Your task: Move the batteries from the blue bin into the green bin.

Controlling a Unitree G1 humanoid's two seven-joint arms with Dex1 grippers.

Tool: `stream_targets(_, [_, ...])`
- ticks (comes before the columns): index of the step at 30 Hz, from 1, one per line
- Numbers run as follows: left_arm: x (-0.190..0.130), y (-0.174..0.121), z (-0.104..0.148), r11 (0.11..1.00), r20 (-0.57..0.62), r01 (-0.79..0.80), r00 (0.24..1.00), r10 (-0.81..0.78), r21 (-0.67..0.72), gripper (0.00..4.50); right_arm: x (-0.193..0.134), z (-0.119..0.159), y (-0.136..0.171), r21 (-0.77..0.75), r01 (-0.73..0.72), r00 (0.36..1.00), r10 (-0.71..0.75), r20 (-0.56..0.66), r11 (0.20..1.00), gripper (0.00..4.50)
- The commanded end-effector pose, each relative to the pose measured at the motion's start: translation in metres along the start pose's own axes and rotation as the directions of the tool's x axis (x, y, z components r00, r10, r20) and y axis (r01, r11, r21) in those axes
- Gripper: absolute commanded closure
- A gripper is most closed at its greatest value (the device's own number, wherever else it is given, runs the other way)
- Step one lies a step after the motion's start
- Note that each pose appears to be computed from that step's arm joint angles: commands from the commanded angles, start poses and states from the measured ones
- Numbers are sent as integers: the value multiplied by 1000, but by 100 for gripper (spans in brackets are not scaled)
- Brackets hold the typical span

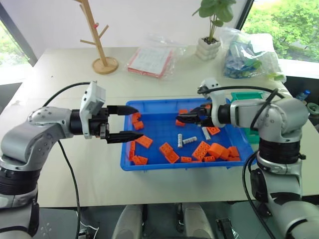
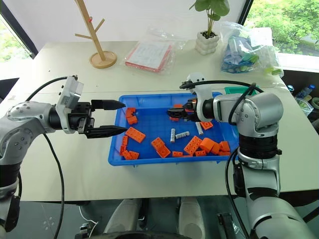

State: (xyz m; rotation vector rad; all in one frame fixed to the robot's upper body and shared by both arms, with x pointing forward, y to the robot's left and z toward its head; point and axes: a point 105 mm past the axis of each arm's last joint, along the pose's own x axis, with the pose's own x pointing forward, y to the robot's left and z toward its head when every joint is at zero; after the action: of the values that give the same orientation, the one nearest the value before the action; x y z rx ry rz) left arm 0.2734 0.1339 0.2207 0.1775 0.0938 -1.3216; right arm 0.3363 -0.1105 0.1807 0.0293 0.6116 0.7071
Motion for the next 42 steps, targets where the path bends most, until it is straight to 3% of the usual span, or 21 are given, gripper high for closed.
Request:
stream_targets(1, [-4, -3, 10, 999, 9, -9, 1000, 9, 43, 0, 6, -14, 3, 9, 4, 1000, -4, -26, 1000, 36])
stream_targets(7, [-3, -4, 10, 999, 12, -10, 1000, 9, 43, 0, 14, -39, 9, 28, -13, 996, 16, -90, 1000, 36])
stream_targets(21, [-1, 0, 16, 998, 29, -12, 1000, 10, 59, 0, 32, -60, 20, 40, -39, 983, 45, -177, 998, 36])
stream_targets(24, [-2, 2, 18, 998, 36, -19, 999, 17, 60, 0, 33, -66, 21, 34, -37, 980, 43, -196, 999, 119])
stream_targets(30, [-2, 3, 19, 998, 40, -23, 999, 21, 63, 0, 35, -65, 21, 28, -33, 980, 37, -197, 999, 419])
stream_targets(31, [-1, 3, 19, 998, 41, -24, 999, 21, 63, 0, 35, -62, 22, 29, -37, 981, 42, -188, 999, 441])
stream_targets(37, [-1, 6, 18, 998, 44, -26, 999, 23, 64, 0, 27, -27, 21, 58, -64, 994, 69, -80, 996, 440])
stream_targets(42, [3, 6, 18, 998, 50, -13, 999, 9, 68, 0, -21, 29, -15, 65, 34, 996, -40, 86, 997, 440])
